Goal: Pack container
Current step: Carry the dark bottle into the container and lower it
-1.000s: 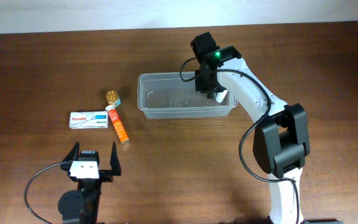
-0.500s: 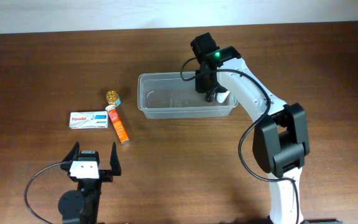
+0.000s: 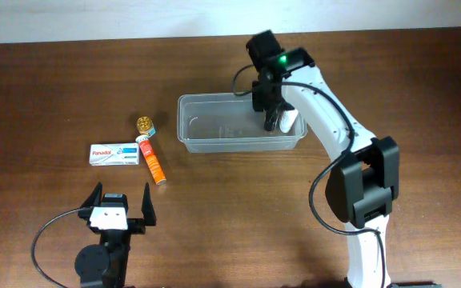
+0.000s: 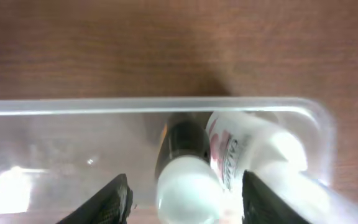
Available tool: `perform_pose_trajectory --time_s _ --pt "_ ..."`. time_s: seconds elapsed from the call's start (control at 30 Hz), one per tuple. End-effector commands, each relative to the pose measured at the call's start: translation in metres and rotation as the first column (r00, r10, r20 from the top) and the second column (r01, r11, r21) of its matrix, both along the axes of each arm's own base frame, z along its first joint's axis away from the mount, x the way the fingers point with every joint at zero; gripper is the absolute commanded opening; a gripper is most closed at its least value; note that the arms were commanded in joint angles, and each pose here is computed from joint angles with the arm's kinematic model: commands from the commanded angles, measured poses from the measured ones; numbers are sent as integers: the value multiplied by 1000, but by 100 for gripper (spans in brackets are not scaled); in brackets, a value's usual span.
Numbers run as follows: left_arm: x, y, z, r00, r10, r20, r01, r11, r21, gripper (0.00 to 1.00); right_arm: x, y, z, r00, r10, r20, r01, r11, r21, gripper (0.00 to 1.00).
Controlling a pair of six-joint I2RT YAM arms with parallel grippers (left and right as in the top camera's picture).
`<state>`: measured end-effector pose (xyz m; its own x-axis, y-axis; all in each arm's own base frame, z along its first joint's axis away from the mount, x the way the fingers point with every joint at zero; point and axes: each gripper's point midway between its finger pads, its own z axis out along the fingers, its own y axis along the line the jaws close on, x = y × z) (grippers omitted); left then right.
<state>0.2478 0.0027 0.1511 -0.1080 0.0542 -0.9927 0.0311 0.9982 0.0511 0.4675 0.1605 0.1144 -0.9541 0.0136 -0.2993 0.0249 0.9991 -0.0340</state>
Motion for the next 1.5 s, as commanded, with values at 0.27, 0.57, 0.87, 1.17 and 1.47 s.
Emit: perform_pose_trajectory --time_s 0.27,0.57,0.87,1.17,1.47 --pt "0 1 -2 1000 2 0 -2 1000 16 100 -4 43 42 978 207 27 -209 966 152 45" --pt "0 1 -2 1000 2 0 -2 1000 16 100 -20 60 5 968 249 -31 -242 960 141 36" --pt "0 1 -2 1000 2 0 -2 1000 16 99 -27 55 -31 968 242 -72 -233 965 121 36" --pt "0 1 -2 1000 2 0 -2 1000 16 100 -25 36 -51 974 213 -74 -212 977 21 36" --pt "0 1 -2 1000 2 0 -2 1000 16 100 -20 20 -54 981 185 -60 -188 981 -52 36"
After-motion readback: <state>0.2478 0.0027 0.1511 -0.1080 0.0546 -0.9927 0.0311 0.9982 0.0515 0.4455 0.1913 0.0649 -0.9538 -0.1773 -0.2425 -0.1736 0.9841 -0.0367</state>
